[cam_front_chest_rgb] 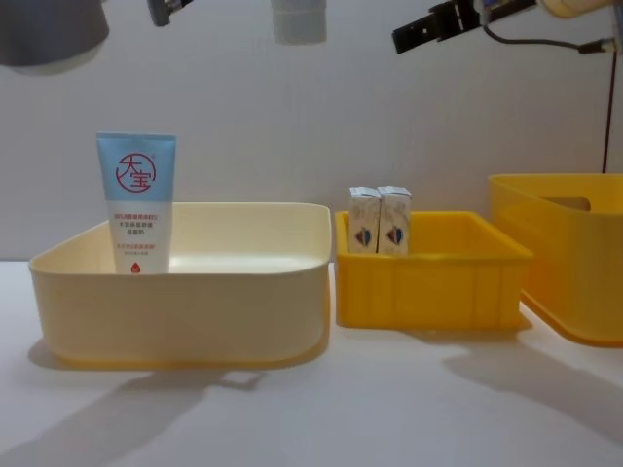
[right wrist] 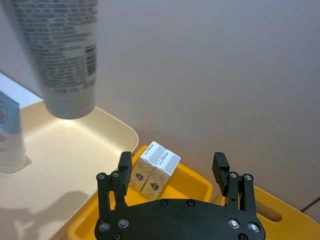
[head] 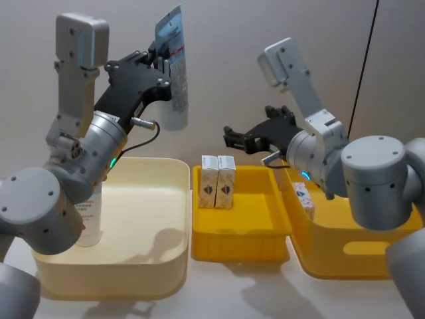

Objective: Bimanual collaborative sorting of washing and personal care products

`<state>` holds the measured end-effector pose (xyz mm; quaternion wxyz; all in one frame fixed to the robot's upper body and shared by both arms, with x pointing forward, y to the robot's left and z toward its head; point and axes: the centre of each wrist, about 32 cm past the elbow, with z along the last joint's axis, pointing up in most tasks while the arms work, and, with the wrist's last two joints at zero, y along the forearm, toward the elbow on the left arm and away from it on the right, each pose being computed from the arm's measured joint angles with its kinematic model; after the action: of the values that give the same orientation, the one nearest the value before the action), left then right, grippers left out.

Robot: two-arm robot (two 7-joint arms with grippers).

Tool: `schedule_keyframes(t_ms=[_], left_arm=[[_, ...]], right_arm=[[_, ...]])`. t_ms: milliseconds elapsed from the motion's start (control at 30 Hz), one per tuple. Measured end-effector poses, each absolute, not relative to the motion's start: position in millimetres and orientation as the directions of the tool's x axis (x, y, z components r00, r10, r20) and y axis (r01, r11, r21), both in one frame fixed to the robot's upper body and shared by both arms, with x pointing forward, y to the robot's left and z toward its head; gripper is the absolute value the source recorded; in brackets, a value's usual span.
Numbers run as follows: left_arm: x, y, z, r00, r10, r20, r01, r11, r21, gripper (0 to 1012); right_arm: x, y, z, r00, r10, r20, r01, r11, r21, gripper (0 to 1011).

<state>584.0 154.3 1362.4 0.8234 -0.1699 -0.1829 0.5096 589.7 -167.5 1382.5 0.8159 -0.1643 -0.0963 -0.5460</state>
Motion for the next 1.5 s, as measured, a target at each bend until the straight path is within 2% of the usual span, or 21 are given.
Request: schedule_keyframes(t_ms=[733,967,1500], left_arm=[[591.1,154.8,1365.2,0.434,0.892,0.129,-0.773,0.442,-0.455,80],[591.0,155.2,1364.4,0.434,0.892,0.13,-0.776,0.443,-0.45,81],[587.5,154.9,1361.6,0.434,0.891,0.132,-0.779,0.445,-0.442,80]], right_arm=[[599.8,-176.6,1392.7,0.654,-0.696,0.297,0.756,0.609,-0.238,1001],[604.6,-172.9,1397.4,0.674,-0.691,0.261,0.739,0.635,-0.226,1001],[616.2,-156.2,1408.5,0.651,-0.74,0.17,0.758,0.623,-0.19,1001]])
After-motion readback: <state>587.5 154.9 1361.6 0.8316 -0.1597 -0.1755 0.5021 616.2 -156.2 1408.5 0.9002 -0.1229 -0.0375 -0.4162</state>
